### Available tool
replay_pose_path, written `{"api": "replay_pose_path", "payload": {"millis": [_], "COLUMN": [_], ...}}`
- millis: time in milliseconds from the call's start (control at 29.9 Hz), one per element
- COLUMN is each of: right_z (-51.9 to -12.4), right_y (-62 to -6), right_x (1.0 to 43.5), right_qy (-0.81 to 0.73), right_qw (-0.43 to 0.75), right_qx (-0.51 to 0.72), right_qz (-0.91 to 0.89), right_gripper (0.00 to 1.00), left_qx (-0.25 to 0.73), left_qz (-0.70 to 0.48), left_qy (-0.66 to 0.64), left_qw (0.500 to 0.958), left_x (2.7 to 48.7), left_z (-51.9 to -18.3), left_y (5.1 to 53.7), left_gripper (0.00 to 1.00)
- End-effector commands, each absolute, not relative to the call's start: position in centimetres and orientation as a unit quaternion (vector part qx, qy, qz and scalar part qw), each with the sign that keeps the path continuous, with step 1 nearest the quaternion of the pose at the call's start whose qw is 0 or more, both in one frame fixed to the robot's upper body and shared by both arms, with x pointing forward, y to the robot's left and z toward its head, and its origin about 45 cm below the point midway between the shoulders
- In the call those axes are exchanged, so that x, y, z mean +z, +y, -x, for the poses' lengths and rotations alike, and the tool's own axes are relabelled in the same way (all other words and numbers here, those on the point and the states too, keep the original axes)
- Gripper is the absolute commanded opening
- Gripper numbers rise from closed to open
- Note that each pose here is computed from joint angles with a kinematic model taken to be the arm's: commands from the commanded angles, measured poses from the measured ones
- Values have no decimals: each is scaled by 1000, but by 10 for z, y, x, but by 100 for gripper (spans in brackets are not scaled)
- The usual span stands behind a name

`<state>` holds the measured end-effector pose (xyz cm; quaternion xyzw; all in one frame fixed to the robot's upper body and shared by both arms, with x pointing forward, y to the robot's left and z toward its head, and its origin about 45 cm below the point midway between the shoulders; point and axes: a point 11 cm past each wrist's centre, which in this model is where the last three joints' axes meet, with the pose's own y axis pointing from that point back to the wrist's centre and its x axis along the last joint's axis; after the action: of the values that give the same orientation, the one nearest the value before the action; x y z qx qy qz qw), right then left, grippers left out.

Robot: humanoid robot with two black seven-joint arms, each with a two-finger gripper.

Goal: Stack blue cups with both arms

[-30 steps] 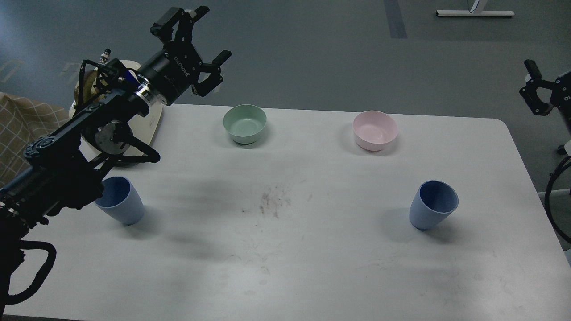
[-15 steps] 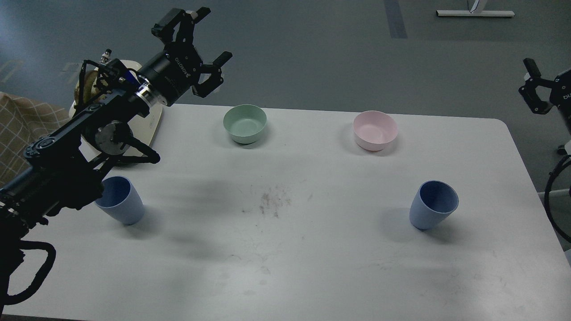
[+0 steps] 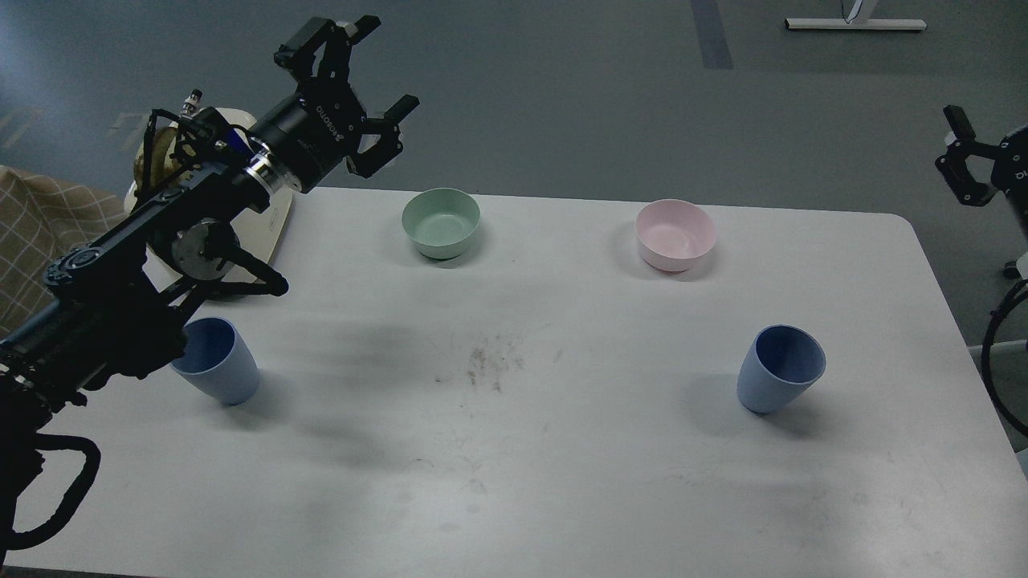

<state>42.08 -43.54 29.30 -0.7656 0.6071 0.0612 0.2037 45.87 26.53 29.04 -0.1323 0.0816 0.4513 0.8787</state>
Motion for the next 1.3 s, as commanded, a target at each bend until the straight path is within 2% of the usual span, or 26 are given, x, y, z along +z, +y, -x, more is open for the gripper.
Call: {"api": "replay_pose_path", "payload": {"millis": [0, 970, 1271], "right_z": [-421, -422, -422], "right_y": [-435, -435, -434], "right_x": [293, 294, 295], "right_qy": [607, 606, 606], "right_qw": [204, 205, 206], "right_qx": [61, 60, 60], "right_qz": [766, 766, 766], "right_gripper": [100, 100, 100], "left_qx": [451, 445, 384], "left_qz": [131, 124, -13], "left_qy": [81, 77, -80], "left_qw": [879, 884, 920], "left_x": [291, 289, 316], "left_z": [-459, -458, -436], "left_y": [265, 262, 267], "left_gripper": [98, 98, 98]}}
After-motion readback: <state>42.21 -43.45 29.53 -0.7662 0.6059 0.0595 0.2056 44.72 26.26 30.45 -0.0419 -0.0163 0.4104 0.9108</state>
